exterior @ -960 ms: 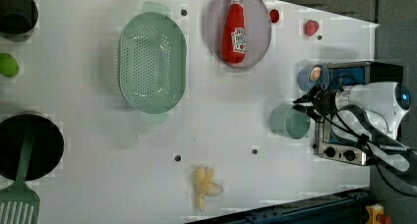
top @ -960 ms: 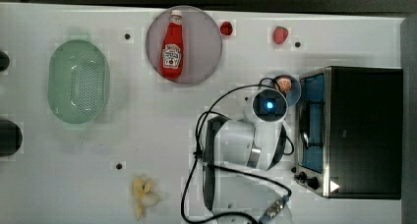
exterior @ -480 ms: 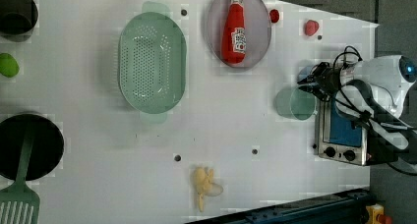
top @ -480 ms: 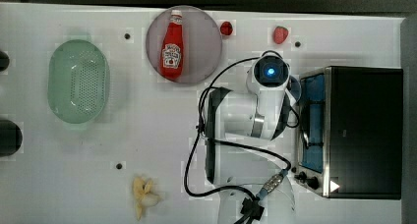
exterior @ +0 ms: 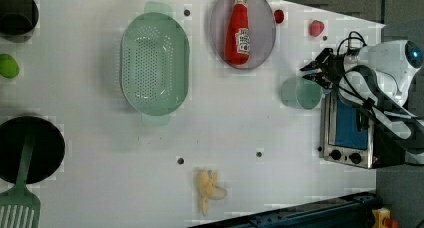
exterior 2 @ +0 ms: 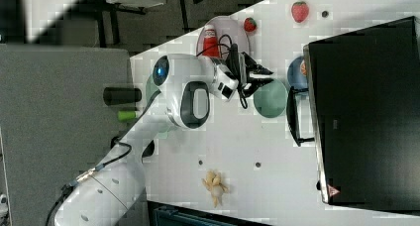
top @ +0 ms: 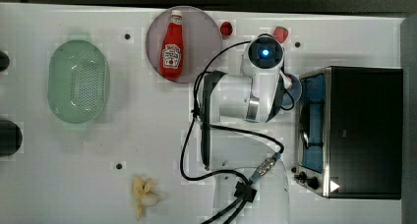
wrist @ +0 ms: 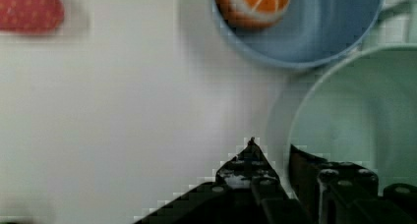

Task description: Drag mug forwards.

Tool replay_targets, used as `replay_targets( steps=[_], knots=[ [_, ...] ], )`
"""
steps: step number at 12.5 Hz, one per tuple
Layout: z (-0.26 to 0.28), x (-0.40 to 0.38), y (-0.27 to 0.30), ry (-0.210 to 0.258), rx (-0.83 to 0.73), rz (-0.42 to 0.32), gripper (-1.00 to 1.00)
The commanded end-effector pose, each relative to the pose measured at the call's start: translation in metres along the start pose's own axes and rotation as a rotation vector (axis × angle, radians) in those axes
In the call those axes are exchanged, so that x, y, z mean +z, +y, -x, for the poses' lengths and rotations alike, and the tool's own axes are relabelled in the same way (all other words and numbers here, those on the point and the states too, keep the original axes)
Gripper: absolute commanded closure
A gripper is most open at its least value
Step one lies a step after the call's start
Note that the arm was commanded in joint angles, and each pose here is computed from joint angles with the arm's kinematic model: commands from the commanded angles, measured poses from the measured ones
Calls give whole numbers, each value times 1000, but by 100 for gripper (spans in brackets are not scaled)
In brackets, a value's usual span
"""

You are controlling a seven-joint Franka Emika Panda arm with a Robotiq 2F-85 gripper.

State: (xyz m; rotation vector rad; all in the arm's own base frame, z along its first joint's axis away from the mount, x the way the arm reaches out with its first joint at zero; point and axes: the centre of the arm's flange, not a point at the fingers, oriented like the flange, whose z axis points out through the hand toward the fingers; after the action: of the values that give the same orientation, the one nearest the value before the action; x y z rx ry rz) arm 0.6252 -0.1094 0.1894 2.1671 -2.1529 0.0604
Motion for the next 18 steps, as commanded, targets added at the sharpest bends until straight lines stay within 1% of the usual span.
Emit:
replay_targets(
  steps=[1, 7, 15, 18],
  knots=[
    [-5, -11, -22, 17, 16, -41, 65],
    [5, -14, -66, 24, -5, -107, 65],
    [9, -17, -112, 35, -18, -153, 65],
    [9, -20, -126, 41, -18, -182, 65]
  ],
)
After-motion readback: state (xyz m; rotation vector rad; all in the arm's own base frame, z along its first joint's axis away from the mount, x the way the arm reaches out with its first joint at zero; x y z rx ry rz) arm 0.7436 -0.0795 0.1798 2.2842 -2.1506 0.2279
